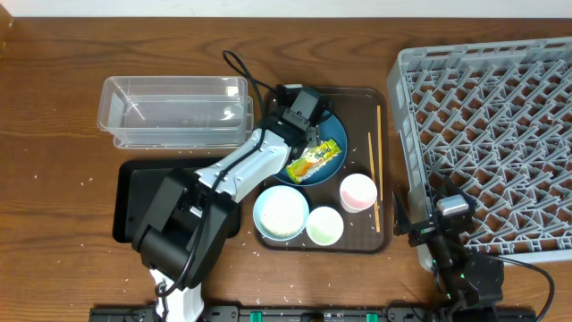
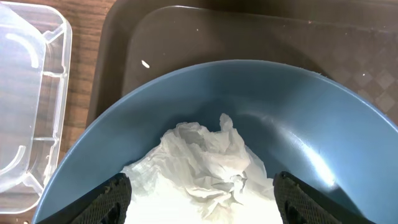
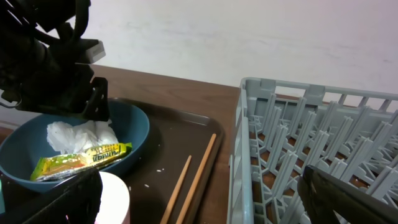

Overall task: Sort waste into correct bins and load items into the dishwasher rack
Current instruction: 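Close the left gripper on the tissue and lift it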

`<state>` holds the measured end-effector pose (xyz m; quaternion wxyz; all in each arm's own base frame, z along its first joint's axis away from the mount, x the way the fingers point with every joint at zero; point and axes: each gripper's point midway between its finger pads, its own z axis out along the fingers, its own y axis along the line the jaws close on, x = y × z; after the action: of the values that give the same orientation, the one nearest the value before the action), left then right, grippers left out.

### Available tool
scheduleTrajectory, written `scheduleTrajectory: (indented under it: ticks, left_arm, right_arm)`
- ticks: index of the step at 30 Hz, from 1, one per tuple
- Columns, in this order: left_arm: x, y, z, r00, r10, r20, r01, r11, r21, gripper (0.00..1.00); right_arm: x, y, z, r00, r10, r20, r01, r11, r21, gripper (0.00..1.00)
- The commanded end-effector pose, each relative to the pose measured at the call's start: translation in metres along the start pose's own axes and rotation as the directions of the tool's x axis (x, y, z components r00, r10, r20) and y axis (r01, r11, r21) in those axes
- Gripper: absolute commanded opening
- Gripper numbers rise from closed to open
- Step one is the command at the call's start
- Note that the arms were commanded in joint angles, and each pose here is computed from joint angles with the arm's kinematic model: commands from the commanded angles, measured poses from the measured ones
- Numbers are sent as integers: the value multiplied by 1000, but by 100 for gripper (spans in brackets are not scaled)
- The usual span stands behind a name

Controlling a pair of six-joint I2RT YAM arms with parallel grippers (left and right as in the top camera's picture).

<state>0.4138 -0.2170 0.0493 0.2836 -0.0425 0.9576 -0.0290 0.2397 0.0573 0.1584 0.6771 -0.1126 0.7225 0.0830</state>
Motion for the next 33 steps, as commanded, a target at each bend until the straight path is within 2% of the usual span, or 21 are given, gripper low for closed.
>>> scheduleTrajectory:
  ticks: [1,16,31,33]
  left_arm:
    - [9,5,9,999,-42,-25,42,999,-22,77]
    - [27,10,29,997,-27,-71,23,998,-56,75]
    - [6,1,15,999,-46,-14,46,999,-13,23]
    - [-3,-2,4,999,-54,9,54,999,4,20]
  right_arm:
    - [2,-4,0,1000,-6,-6,6,1000,15,99]
    - [2,-4,0,1000,-6,-6,6,1000,15,99]
    - [2,-4,0,1000,-6,-6,6,1000,15,99]
    - [2,-4,0,1000,-6,-6,6,1000,15,99]
